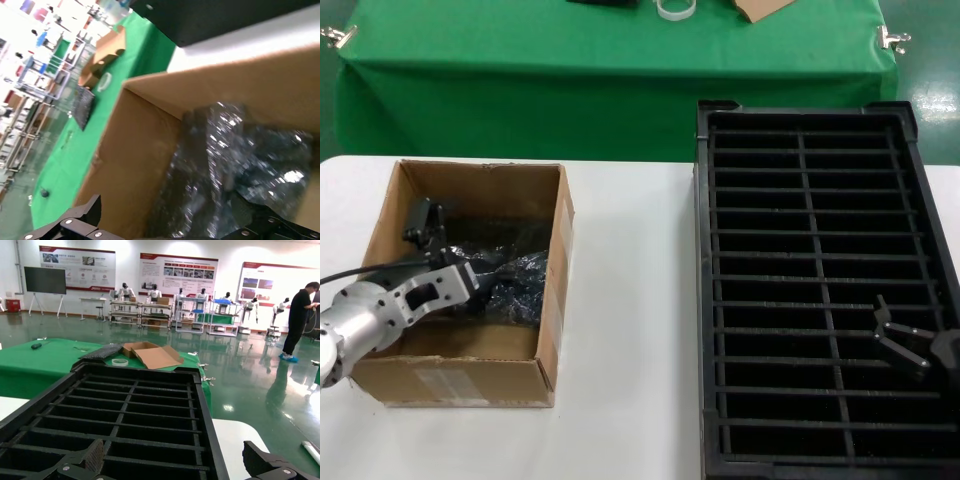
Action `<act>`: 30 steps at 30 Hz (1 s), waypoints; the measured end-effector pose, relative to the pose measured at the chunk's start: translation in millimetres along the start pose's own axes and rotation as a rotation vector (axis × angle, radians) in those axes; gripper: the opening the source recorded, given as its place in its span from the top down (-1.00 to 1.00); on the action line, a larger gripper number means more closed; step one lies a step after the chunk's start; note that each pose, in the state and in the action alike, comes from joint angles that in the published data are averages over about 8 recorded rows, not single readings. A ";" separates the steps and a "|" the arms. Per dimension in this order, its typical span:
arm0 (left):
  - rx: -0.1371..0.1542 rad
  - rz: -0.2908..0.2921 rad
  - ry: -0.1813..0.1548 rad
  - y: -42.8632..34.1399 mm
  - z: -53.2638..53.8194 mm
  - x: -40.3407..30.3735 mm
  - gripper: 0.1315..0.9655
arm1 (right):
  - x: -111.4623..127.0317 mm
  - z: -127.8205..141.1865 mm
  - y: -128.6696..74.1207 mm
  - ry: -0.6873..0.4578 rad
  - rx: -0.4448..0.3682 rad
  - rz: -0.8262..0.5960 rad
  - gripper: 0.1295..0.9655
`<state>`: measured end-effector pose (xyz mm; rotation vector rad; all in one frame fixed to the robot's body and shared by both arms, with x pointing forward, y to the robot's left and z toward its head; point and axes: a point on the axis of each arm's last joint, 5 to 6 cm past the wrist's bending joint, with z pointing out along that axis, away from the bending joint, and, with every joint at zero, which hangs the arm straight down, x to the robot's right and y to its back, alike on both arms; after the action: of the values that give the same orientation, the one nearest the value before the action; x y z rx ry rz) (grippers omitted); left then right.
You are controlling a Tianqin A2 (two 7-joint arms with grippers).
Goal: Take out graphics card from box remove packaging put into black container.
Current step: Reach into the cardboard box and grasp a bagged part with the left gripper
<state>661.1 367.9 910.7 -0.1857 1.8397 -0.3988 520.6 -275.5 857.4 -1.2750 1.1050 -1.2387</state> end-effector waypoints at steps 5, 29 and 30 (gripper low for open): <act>-0.024 0.032 0.022 9.3 -1.3 2.5 -0.80 | 0.0 0.0 0.0 0.000 0.000 0.000 -1.00; -0.075 0.038 0.006 31.0 8.9 12.5 0.13 | 0.0 0.0 0.0 0.000 0.000 0.000 -1.00; -0.075 0.036 0.009 32.6 9.0 13.2 0.19 | 0.0 0.0 0.0 0.000 0.000 0.000 -1.00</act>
<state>668.1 392.3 884.7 -0.2019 1.8651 -0.3059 520.6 -275.5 857.4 -1.2750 1.1050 -1.2387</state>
